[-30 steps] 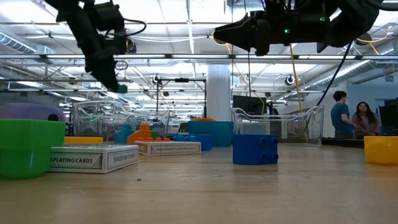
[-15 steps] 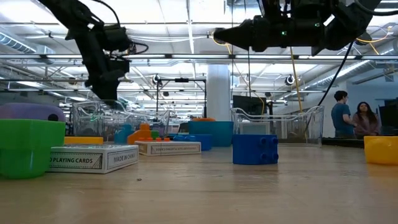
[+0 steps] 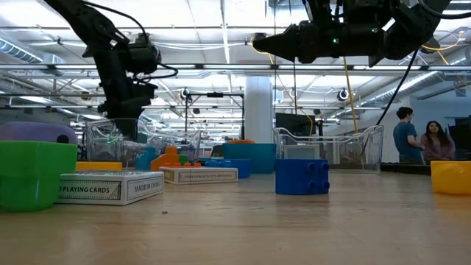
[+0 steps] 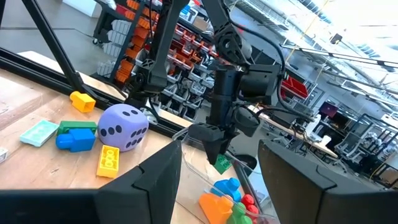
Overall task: Pick & Place Toys
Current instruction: Put the green game piece into the left transparent bin, then put the violet dice into the blue bin
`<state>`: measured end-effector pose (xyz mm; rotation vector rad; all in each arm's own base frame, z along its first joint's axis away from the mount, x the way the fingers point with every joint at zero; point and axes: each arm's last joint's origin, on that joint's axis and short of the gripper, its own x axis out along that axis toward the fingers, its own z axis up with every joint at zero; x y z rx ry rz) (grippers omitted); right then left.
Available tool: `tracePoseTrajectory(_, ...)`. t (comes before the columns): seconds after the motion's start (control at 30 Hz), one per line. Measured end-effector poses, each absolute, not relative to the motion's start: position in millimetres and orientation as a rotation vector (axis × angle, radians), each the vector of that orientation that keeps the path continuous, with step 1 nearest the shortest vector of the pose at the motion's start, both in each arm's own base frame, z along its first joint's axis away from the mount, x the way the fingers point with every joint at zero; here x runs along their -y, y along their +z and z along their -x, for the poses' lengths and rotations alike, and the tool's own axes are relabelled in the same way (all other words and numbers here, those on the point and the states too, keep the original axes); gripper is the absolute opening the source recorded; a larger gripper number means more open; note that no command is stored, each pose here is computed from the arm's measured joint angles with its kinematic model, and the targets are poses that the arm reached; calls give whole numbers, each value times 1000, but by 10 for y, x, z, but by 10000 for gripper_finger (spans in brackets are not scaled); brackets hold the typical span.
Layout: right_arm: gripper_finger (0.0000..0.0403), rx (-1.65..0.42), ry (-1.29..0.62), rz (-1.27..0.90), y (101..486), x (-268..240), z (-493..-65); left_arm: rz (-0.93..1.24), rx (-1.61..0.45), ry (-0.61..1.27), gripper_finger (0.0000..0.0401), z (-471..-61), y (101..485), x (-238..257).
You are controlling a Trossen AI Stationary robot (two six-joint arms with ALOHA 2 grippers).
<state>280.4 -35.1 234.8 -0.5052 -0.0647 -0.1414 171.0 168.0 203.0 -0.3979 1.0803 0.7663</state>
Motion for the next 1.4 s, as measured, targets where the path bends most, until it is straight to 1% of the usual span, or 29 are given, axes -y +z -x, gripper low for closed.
tracePoseTrajectory(0.07,208,65,-141,501,2348,351,-2804,402,-1082,769,162,-1696,1971,-1666)
tracePoseTrajectory(0.2,208,65,-141,500,2348,351,-2804,416,-1100,773,140,-1662,1890,-1641)
tracePoseTrajectory(0.33,208,68,-142,500,2350,351,-2804,416,-1095,775,140,-1657,1863,-1637)
tracePoseTrajectory(0.5,208,74,-143,499,2356,351,-2803,421,-1093,781,167,-1645,1857,-1646)
tracePoseTrajectory(0.57,208,74,-143,498,2356,351,-2803,423,-1092,785,171,-1642,1857,-1649)
tracePoseTrajectory(0.63,208,74,-143,497,2356,351,-2803,428,-1090,789,164,-1638,1856,-1652)
tracePoseTrajectory(0.73,208,74,-143,497,2356,351,-2803,428,-1091,793,143,-1634,1856,-1656)
tracePoseTrajectory(0.87,208,74,-143,497,2357,351,-2804,428,-1091,792,140,-1635,1856,-1655)
tracePoseTrajectory(0.93,208,74,-143,498,2357,351,-2804,429,-1093,792,146,-1633,1855,-1655)
tracePoseTrajectory(1.07,208,74,-143,499,2357,351,-2804,430,-1098,791,178,-1630,1853,-1651)
tracePoseTrajectory(1.13,208,74,-143,499,2357,351,-2804,430,-1098,791,184,-1630,1853,-1651)
tracePoseTrajectory(1.2,208,74,-143,499,2357,351,-2804,430,-1098,791,180,-1630,1853,-1651)
tracePoseTrajectory(1.4,208,74,-143,500,2357,351,-2804,430,-1098,791,148,-1630,1853,-1651)
